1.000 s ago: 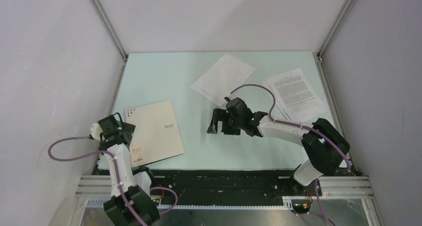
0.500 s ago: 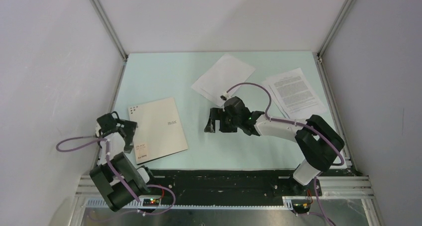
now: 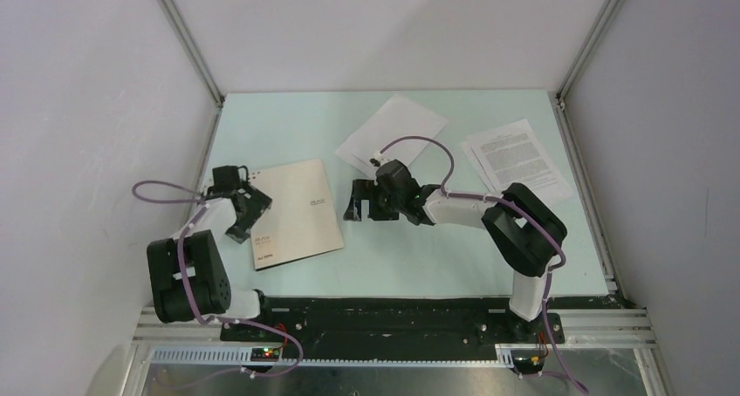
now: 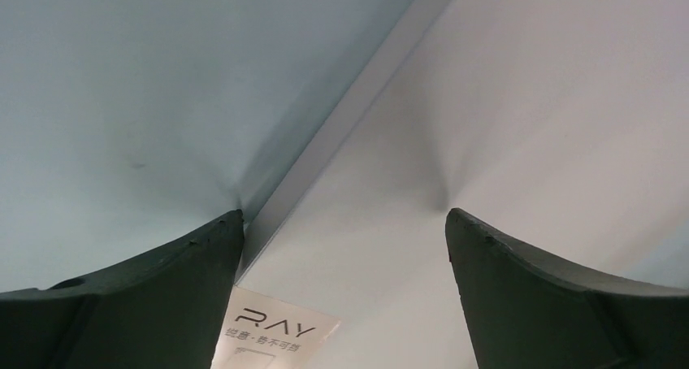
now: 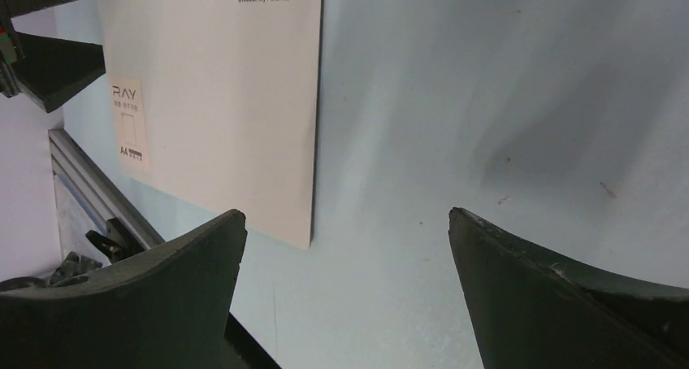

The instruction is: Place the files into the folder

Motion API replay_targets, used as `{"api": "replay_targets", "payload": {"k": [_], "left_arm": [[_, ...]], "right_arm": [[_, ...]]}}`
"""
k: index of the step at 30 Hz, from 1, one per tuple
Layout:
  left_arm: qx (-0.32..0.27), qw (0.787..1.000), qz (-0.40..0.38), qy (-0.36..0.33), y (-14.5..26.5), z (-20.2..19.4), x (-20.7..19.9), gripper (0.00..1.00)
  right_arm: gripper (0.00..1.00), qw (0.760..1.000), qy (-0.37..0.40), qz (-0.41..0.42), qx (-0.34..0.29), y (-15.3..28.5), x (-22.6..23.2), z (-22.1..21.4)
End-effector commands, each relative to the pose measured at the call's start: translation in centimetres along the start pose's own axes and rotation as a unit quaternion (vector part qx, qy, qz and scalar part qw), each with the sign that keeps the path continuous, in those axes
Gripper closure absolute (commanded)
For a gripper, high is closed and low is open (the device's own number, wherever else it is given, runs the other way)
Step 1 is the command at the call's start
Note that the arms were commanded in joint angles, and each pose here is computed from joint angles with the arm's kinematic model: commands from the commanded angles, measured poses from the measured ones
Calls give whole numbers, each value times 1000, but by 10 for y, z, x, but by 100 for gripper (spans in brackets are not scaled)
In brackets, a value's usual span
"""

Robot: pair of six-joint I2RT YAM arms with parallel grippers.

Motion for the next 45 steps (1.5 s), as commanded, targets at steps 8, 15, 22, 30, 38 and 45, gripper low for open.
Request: {"api": "replay_targets", "payload": {"k": [8,15,22,30,38,45], "left_arm": [[31,983,11,-181,16,-42,-34,2],[81,973,-15,-215,23,-79,-50,2],[117,962,-37,-245,37,-121,-50,2],[151,951,-56,-266,59,-174,-36,2],[148,952,-106,-247,86,-184,-47,2],[107,949,-128,-269,98,-160,-52,2]], "right_arm": [[0,1000,1,-27,5,-23,-13,-5],[0,999,-3,-33,21,-24,-11,-16],[0,999,-17,-39,19,-1,-11,-30],[0,987,-93,-132,13,51,-58,-62],[0,968,-201,-147,-11,103,-76,-83],[2,970,-241,-18,-43,102,-9,-91]]}}
Point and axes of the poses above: each gripper's point midway between its finger pads, its own y axis back along the fingers, its own x axis along the line the jaws close on, z = x × y, the point moved 5 cm from there along y, back along the fingers, and after that the axes turned 10 degrees about y, right-handed, at the moved point
